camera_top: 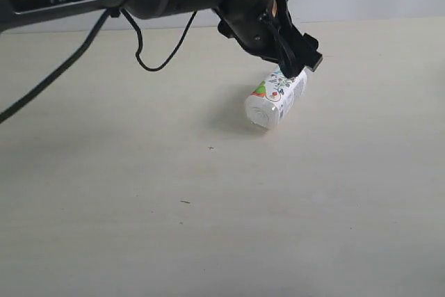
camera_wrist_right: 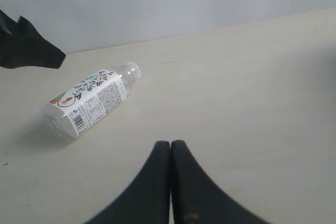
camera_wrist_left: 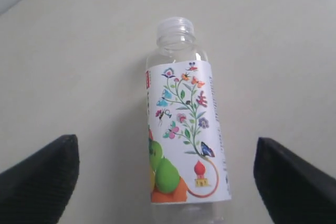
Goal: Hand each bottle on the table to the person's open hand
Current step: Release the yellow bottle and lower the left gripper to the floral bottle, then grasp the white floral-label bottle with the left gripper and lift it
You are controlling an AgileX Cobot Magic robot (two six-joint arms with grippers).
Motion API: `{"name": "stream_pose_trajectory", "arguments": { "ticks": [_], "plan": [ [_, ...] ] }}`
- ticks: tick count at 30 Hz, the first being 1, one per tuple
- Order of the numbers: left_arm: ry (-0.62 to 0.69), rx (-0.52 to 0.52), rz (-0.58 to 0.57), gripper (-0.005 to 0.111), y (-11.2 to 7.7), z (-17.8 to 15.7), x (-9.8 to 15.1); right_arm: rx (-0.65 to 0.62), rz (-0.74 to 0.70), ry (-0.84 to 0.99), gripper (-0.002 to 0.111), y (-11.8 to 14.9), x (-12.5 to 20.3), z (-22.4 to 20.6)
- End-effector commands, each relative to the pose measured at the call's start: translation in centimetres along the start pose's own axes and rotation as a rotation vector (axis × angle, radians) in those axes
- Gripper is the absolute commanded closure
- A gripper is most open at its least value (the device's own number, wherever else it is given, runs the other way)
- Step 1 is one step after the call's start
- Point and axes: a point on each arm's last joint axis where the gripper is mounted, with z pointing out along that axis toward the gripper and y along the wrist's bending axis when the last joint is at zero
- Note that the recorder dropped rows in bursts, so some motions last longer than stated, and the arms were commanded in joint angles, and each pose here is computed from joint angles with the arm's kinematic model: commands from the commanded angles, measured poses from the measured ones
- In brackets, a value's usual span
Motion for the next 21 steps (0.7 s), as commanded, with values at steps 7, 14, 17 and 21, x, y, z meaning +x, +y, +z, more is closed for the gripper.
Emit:
{"name": "stream_pose_trajectory", "arguments": {
  "ticks": [7, 14, 17, 21],
  "plan": [
    [-0.052, 0.025, -0.021, 0.007, -0.3, 5.0, 1.5, 0.003, -0.002, 0.001, 0.108, 0.0, 0.1, 0.1],
    [-0.030, 0.032, -0.011, 0.007, -0.7, 6.9, 2.7, 0.003, -0.002, 0.003, 0.108, 0.0, 0.1, 0.1],
    [-0.016, 0.030, -0.009, 0.007, -0.7, 7.6, 3.2, 0.003, -0.002, 0.003, 0.108, 0.0, 0.1, 0.1],
    [0.004, 0.029, -0.006, 0.007, -0.9, 8.5, 3.8, 0.003, -0.002, 0.003, 0.108, 0.0, 0.1, 0.1]
  ]
}}
